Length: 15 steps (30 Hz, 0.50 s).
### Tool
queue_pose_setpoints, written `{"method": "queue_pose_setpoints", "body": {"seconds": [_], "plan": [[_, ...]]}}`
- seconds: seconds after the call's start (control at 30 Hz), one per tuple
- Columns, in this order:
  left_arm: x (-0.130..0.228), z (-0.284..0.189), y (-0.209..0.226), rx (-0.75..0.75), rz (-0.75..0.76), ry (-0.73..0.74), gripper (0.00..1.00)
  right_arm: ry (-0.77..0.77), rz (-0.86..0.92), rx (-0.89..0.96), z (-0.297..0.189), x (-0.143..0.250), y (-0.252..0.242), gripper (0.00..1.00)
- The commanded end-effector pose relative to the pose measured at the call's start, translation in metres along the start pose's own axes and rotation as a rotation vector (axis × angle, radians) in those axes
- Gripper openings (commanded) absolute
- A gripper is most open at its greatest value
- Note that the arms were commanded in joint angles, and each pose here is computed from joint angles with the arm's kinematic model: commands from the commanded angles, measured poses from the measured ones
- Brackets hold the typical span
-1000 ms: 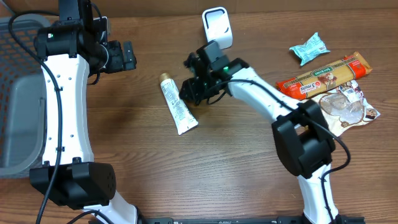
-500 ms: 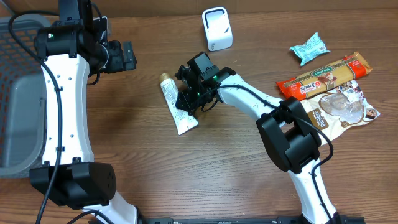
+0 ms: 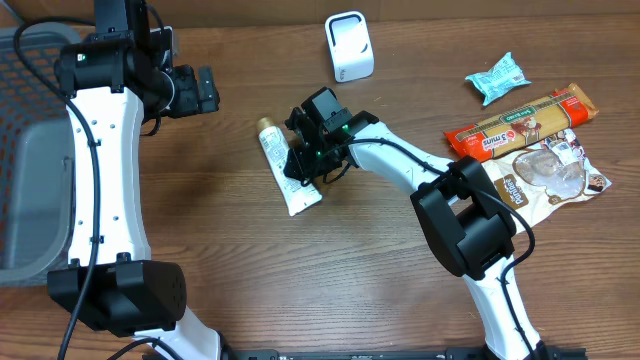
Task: Scan the item barcode
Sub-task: 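Open right gripper, reach to the white tube and grasp it, then lift the white tube with the right gripper toward the scanner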
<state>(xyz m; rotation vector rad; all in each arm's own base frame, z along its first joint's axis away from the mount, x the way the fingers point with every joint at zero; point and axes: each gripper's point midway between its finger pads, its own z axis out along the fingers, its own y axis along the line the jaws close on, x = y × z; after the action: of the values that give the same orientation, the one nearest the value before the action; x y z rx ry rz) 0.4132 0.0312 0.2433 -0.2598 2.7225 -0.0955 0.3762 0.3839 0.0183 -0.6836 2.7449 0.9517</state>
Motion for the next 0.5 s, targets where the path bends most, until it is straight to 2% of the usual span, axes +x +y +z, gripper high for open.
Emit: {"method": "queue_pose_setpoints", "body": {"seconds": [0.0, 0.2, 0.33, 0.47], "plan": [[-0.003, -0.004, -0.003, 0.004, 0.022, -0.015, 0.99, 0.053, 0.032, -0.068, 0.004, 0.016, 0.011, 0.04], [-0.003, -0.004, -0.003, 0.004, 0.022, -0.015, 1.0, 0.064, 0.065, -0.116, -0.016, 0.011, 0.013, 0.04], [-0.002, -0.004, -0.004, 0.004, 0.023, -0.015, 1.0, 0.015, 0.037, -0.152, -0.068, -0.006, 0.015, 0.04], [-0.002, -0.004, -0.006, 0.007, 0.029, -0.014, 1.0, -0.085, -0.016, -0.241, -0.142, -0.024, 0.03, 0.04]]}}
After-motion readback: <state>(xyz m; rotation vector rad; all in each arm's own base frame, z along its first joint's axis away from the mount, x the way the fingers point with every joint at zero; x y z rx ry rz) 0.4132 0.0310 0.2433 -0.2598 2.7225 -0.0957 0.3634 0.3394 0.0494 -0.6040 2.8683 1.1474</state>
